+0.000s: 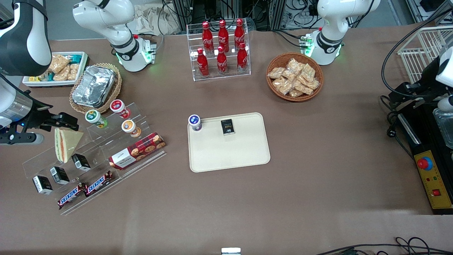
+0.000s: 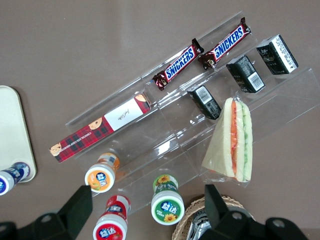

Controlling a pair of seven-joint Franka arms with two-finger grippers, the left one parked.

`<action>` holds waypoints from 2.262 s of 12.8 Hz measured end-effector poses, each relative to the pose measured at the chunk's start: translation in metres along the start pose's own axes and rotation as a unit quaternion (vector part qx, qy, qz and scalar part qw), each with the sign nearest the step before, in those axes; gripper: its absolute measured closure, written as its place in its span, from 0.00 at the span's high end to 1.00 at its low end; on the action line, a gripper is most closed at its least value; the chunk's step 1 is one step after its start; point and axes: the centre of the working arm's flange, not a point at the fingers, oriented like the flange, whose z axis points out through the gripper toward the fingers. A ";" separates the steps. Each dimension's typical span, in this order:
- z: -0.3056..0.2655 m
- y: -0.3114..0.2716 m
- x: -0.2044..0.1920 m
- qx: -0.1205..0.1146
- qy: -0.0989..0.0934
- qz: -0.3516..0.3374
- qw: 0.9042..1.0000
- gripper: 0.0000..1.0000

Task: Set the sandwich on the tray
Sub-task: 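Move the right gripper toward the wrapped sandwich in the acrylic rack, then lower the open right gripper around the wrapped sandwich's upright edge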

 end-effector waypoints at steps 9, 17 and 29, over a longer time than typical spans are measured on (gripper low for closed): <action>-0.008 0.000 0.001 -0.001 0.009 0.000 1.000 1.00; -0.009 0.068 -0.002 -0.023 0.018 0.020 0.999 1.00; 0.103 0.142 -0.008 -0.027 0.082 0.015 0.996 1.00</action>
